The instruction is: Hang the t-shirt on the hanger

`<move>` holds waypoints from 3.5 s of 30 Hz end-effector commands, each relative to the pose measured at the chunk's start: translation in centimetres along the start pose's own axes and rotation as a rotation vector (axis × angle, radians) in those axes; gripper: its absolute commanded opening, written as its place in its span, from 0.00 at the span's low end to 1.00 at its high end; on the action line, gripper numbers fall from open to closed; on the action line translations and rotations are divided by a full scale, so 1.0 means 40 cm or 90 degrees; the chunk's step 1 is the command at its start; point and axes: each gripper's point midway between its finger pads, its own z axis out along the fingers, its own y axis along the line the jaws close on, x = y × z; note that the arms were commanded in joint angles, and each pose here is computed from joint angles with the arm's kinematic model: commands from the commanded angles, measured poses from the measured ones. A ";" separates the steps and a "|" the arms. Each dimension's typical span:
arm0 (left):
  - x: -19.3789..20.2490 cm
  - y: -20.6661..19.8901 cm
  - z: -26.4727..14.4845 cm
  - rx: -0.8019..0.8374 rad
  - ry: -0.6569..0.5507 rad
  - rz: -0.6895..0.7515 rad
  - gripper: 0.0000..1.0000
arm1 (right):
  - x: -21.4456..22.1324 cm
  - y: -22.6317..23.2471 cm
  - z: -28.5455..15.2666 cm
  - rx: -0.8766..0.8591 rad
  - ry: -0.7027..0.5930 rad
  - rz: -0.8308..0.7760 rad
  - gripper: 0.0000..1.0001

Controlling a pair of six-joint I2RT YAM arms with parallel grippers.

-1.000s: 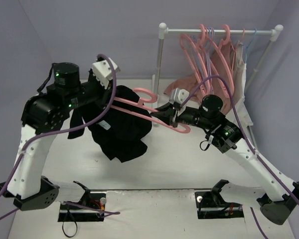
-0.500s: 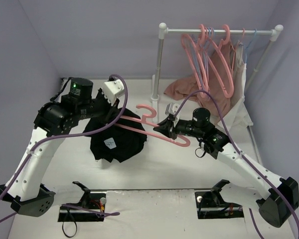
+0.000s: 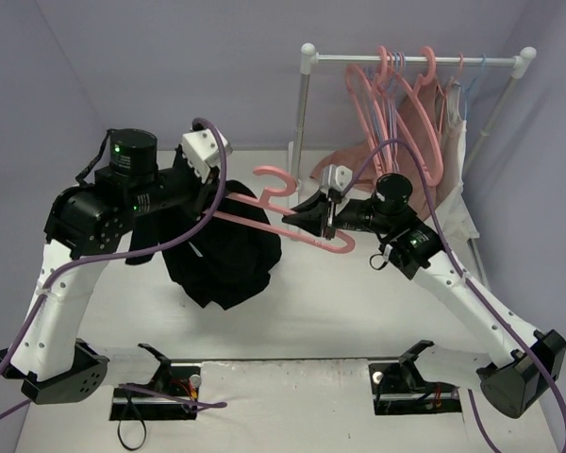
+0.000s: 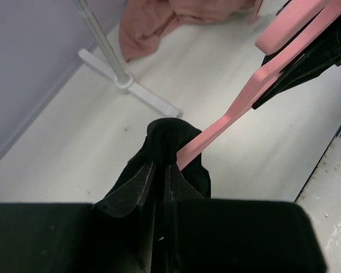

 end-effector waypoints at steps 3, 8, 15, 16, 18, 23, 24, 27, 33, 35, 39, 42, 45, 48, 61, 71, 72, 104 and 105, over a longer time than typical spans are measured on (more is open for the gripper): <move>-0.077 -0.035 -0.002 0.045 -0.063 0.004 0.00 | -0.165 0.018 -0.006 -0.011 -0.132 -0.136 0.00; -0.020 -0.023 0.019 0.014 -0.024 -0.036 0.00 | 0.005 0.031 0.014 0.002 -0.126 -0.044 0.00; 0.011 -0.009 0.056 -0.016 -0.016 -0.096 0.00 | 0.001 0.056 0.004 0.024 -0.173 -0.030 0.00; 0.016 -0.012 0.063 -0.013 -0.011 -0.100 0.00 | -0.014 0.053 0.001 0.028 -0.180 -0.039 0.00; 0.016 -0.017 0.067 -0.008 -0.009 -0.104 0.00 | -0.056 0.049 -0.005 0.030 -0.197 -0.057 0.00; -0.069 -0.014 0.017 -0.017 -0.070 -0.092 0.00 | -0.216 0.046 -0.020 0.004 -0.255 -0.144 0.00; -0.094 -0.017 0.001 -0.015 -0.089 -0.086 0.00 | -0.243 0.049 -0.025 0.001 -0.266 -0.158 0.00; -0.120 -0.029 -0.016 -0.006 -0.108 -0.098 0.00 | -0.210 0.036 -0.015 0.017 -0.252 -0.151 0.00; -0.074 -0.088 0.008 0.052 -0.080 -0.103 0.00 | -0.009 -0.004 0.026 0.047 -0.191 -0.061 0.00; -0.043 -0.104 0.021 0.065 -0.061 -0.105 0.00 | 0.022 0.001 0.027 0.047 -0.194 -0.026 0.00; 0.007 -0.112 0.037 0.066 -0.038 -0.114 0.00 | 0.023 -0.012 0.027 0.053 -0.197 -0.032 0.00; 0.021 -0.115 0.047 0.067 -0.030 -0.132 0.00 | -0.009 -0.022 0.021 0.058 -0.214 -0.045 0.00; 0.029 -0.090 0.053 0.029 -0.022 -0.134 0.00 | -0.039 -0.025 0.013 0.060 -0.226 -0.059 0.00; 0.029 -0.062 0.048 -0.010 -0.022 -0.125 0.05 | -0.054 -0.018 -0.002 0.059 -0.233 -0.067 0.00; -0.039 0.047 -0.035 -0.143 -0.044 0.019 0.71 | 0.039 0.002 0.001 0.017 -0.181 -0.023 0.00; 0.052 0.069 -0.012 -0.119 0.067 0.160 0.71 | 0.084 0.018 0.019 -0.027 -0.150 -0.006 0.00; 0.064 0.063 -0.010 -0.107 0.077 0.170 0.71 | 0.086 0.018 0.020 -0.029 -0.149 -0.005 0.00; 0.238 0.017 0.046 0.059 0.216 0.289 0.14 | 0.076 0.067 0.029 -0.090 -0.143 -0.001 0.00; 0.237 0.009 0.047 0.068 0.210 0.287 0.14 | 0.075 0.068 0.030 -0.092 -0.143 -0.001 0.00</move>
